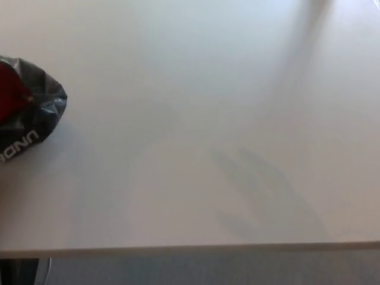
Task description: A plastic bag is kept in the middle of the desk and the robot uses both its hands to grab the bag from the left and right and brings its hands close together to compress the bag
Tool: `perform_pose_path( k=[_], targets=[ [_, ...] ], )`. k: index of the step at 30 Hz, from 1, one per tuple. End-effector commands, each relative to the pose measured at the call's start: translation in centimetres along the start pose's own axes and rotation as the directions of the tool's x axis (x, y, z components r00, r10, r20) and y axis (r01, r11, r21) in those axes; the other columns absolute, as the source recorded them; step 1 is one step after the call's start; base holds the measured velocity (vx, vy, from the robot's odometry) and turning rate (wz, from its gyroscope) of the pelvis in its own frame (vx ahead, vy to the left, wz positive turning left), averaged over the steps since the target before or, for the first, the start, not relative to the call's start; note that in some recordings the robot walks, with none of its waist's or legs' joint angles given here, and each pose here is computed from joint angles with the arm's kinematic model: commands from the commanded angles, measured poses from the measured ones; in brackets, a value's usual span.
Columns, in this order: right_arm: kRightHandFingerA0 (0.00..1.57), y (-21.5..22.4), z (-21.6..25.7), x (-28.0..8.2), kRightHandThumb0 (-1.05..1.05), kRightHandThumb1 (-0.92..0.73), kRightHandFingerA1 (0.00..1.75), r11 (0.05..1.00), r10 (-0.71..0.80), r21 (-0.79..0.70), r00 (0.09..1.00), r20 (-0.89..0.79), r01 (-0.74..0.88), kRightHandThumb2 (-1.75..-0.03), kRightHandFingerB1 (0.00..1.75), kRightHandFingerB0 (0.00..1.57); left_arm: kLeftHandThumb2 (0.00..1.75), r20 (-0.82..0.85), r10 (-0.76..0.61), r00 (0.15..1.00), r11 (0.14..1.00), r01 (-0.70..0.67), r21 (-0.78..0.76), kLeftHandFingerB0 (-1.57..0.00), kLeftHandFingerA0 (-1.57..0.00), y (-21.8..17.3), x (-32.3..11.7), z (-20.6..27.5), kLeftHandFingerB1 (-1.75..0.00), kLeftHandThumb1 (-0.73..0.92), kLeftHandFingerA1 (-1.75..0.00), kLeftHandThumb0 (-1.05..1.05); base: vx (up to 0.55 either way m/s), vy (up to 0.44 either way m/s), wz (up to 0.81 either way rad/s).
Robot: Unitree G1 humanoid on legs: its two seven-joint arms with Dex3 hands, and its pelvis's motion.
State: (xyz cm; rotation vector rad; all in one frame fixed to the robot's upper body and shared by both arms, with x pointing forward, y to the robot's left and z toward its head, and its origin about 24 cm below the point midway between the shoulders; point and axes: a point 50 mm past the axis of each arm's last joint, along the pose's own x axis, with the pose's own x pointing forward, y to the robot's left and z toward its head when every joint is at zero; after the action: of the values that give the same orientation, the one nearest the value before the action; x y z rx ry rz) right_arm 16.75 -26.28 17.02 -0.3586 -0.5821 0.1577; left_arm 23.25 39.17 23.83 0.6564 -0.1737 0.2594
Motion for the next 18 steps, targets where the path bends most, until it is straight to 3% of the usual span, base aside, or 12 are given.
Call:
perform_pose_path(
  k=[1,2,3,4,6,7,8,9,10,13,14,18],
  targets=[
    [0.05,-1.5,1.3,-1.3,-0.84,-0.73,0.46,0.999,-0.032,-0.024,0.999,0.021,0.032,-1.11,0.30,0.09,0.71,0.039,0.409,0.912,0.893,-0.391,-0.222,-0.17,-0.18,10.4,-2.2,2.2,-0.44,0.91,-0.56,-0.84,0.00,0.000,0.00],
    [0.12,-1.3,1.1,-1.4,-0.82,-0.92,0.36,0.999,-0.027,-0.018,0.999,0.017,0.027,-0.70,0.25,0.08,0.68,0.118,0.279,0.953,0.922,-0.232,-0.310,-0.21,-0.20,8.4,-2.3,2.7,-0.40,0.91,-0.51,-0.84,0.00,0.000,0.00],
    [0.12,-1.2,0.9,-1.6,-0.82,-0.92,0.36,1.000,-0.023,-0.013,1.000,0.015,0.023,-0.70,0.25,0.08,0.68,0.163,0.227,0.960,0.925,-0.160,-0.345,-0.21,-0.20,7.2,-2.6,3.0,-0.40,0.91,-0.51,-0.84,0.00,0.000,0.00],
    [0.05,-1.0,0.5,-2.0,-0.82,-0.73,0.44,1.000,-0.016,-0.003,1.000,0.002,0.016,-1.10,0.29,0.08,0.68,0.219,0.183,0.958,0.938,-0.103,-0.330,-0.26,-0.23,5.0,-3.2,3.6,-0.35,0.92,-0.45,-0.84,0.00,0.000,0.00],
    [0.05,-1.0,0.4,-2.1,-0.82,-0.73,0.44,1.000,-0.013,0.001,1.000,-0.003,0.013,-1.10,0.29,0.08,0.68,0.238,0.169,0.956,0.942,-0.085,-0.325,-0.26,-0.23,4.2,-3.7,3.9,-0.35,0.92,-0.45,-0.84,0.00,0.000,0.00],
    [0.01,0.1,-1.9,-4.5,-0.76,-0.69,0.41,0.997,-0.028,0.069,0.989,-0.145,0.039,-1.11,0.30,0.04,0.70,0.370,-0.004,0.929,0.940,0.130,-0.315,-0.13,-0.06,-2.8,-7.2,4.2,-0.37,0.92,-0.44,-0.84,0.00,0.000,0.00],
    [0.09,0.9,-3.1,-6.0,-0.87,-0.74,0.33,0.994,-0.021,0.098,0.973,-0.231,0.045,-0.91,0.22,0.05,0.74,0.438,-0.052,0.898,0.915,0.219,-0.340,-0.06,-0.03,-6.2,-10.2,4.8,-0.33,0.92,-0.42,-0.84,0.00,0.000,0.00],
    [0.09,1.2,-3.4,-6.5,-0.87,-0.74,0.33,0.994,-0.009,0.099,0.964,-0.264,0.036,-0.91,0.22,0.05,0.74,0.447,-0.056,0.893,0.906,0.234,-0.354,-0.06,-0.03,-7.5,-11.2,4.8,-0.33,0.92,-0.42,-0.84,0.00,0.000,0.00],
    [0.07,1.5,-3.6,-6.9,-0.86,-0.77,0.35,0.995,0.002,0.092,0.959,-0.282,0.025,-1.13,0.23,0.08,1.18,0.444,-0.060,0.894,0.895,0.245,-0.372,0.00,0.00,-8.4,-12.1,4.7,-0.26,0.76,-0.38,-0.83,0.00,0.000,0.00],
    [0.01,2.6,-4.2,-8.5,-0.69,-0.70,0.37,0.995,0.036,0.096,0.942,-0.334,-0.004,-1.08,0.29,0.00,1.14,0.401,-0.089,0.912,0.854,0.277,-0.440,0.00,0.00,-11.1,-15.0,3.1,-0.18,0.70,-0.29,-0.84,0.00,0.000,0.00],
    [0.05,4.0,-4.8,-10.5,-0.78,-0.75,0.29,0.992,0.083,0.123,0.918,-0.389,-0.037,-1.08,0.21,0.05,1.13,0.346,-0.133,0.929,0.806,0.305,-0.508,0.00,0.00,-14.1,-18.4,1.2,-0.13,0.72,-0.24,-0.90,0.00,0.000,0.00],
    [0.05,4.2,-4.7,-11.3,-0.78,-0.75,0.29,0.990,0.106,0.126,0.911,-0.400,-0.060,-1.08,0.21,0.05,1.13,0.322,-0.148,0.935,0.794,0.307,-0.525,0.00,0.00,-14.6,-19.3,0.6,-0.13,0.72,-0.24,-0.90,0.00,0.000,0.00]
  ],
)
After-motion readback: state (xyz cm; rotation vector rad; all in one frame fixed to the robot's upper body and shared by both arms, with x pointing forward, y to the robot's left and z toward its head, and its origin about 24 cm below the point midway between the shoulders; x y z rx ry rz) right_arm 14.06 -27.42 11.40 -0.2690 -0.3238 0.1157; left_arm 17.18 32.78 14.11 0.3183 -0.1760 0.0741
